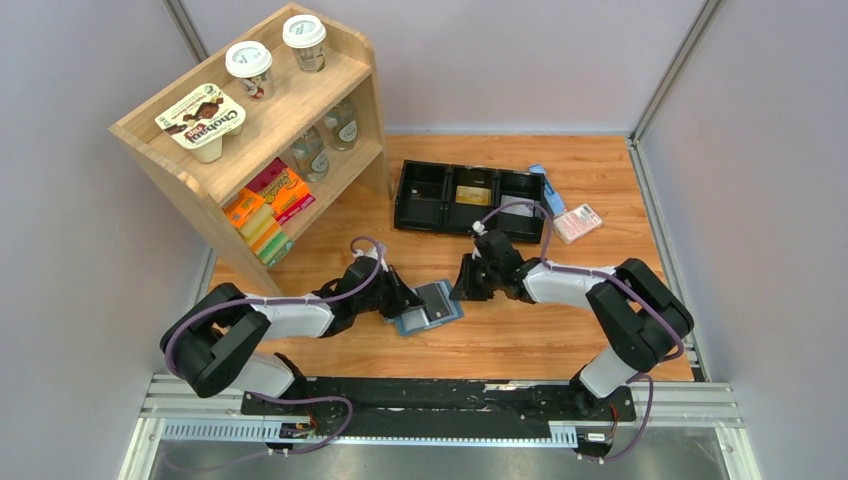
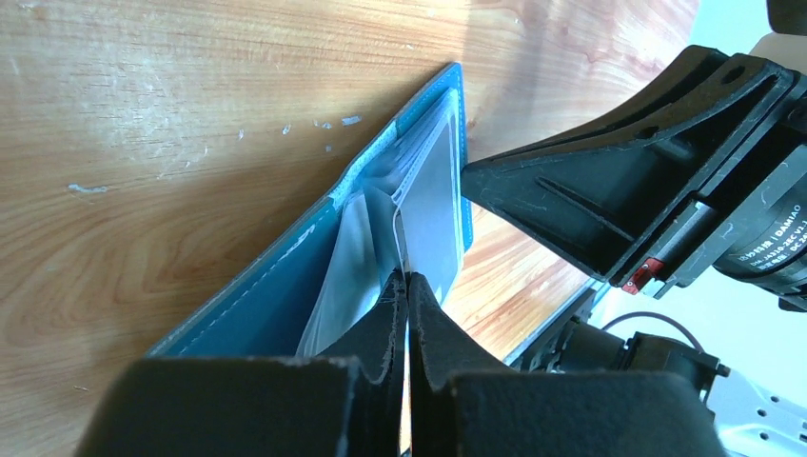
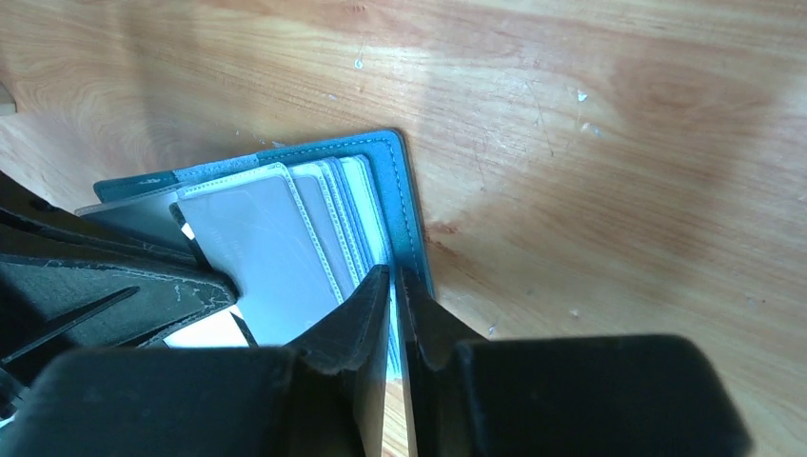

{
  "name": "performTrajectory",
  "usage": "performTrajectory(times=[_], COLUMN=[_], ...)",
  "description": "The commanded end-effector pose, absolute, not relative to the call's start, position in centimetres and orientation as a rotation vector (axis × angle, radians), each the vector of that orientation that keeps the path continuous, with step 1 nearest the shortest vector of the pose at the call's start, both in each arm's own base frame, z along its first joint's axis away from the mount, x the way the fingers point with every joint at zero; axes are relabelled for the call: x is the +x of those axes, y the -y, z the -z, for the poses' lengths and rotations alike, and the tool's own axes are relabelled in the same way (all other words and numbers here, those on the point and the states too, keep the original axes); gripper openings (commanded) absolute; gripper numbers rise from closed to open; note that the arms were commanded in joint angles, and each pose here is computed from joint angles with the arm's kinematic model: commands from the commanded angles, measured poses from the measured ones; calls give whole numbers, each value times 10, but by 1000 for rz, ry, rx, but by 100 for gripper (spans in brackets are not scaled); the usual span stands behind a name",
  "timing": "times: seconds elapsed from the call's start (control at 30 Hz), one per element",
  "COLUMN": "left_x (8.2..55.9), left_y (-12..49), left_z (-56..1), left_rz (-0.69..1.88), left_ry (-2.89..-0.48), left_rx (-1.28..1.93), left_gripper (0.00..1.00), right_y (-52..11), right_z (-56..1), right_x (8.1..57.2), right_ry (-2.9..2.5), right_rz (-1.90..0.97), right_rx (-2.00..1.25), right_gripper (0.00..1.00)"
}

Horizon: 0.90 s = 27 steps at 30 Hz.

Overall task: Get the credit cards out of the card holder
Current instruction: Remove the credit card from the card holder.

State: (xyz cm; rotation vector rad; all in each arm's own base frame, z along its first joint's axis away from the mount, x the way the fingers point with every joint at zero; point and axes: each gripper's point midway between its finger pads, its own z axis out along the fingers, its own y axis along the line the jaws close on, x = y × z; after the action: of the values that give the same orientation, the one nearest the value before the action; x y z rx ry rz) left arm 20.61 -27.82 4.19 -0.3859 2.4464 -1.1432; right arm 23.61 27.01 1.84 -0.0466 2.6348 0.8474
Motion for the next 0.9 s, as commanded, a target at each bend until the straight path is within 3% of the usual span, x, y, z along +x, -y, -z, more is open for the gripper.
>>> performTrajectory(times=[0.0, 0.2, 0.43, 0.67, 0.87], left_x=[209, 211, 219, 219, 218], left_y=[280, 292, 303, 305, 302], left_z=[-52, -46, -40, -38, -35], left_rz=[1184, 1210, 1185, 1174, 1149], left_ry=[-2434, -2500, -2544, -2566, -2579], left_rx=[-322, -195, -102, -64, -72], left_gripper=[0, 0, 0, 0, 0], right_y=[-225, -238, -255, -280, -281], right_z=[24, -24, -72, -78, -50], right_x=[214, 230, 248, 249, 244], right_ry=[-2776, -2601, -2438, -2414, -2485], right_rz=[-583, -697, -773, -905, -915], right_rx=[-4, -105, -260, -385, -364], right_gripper=[15, 21, 39, 27, 20])
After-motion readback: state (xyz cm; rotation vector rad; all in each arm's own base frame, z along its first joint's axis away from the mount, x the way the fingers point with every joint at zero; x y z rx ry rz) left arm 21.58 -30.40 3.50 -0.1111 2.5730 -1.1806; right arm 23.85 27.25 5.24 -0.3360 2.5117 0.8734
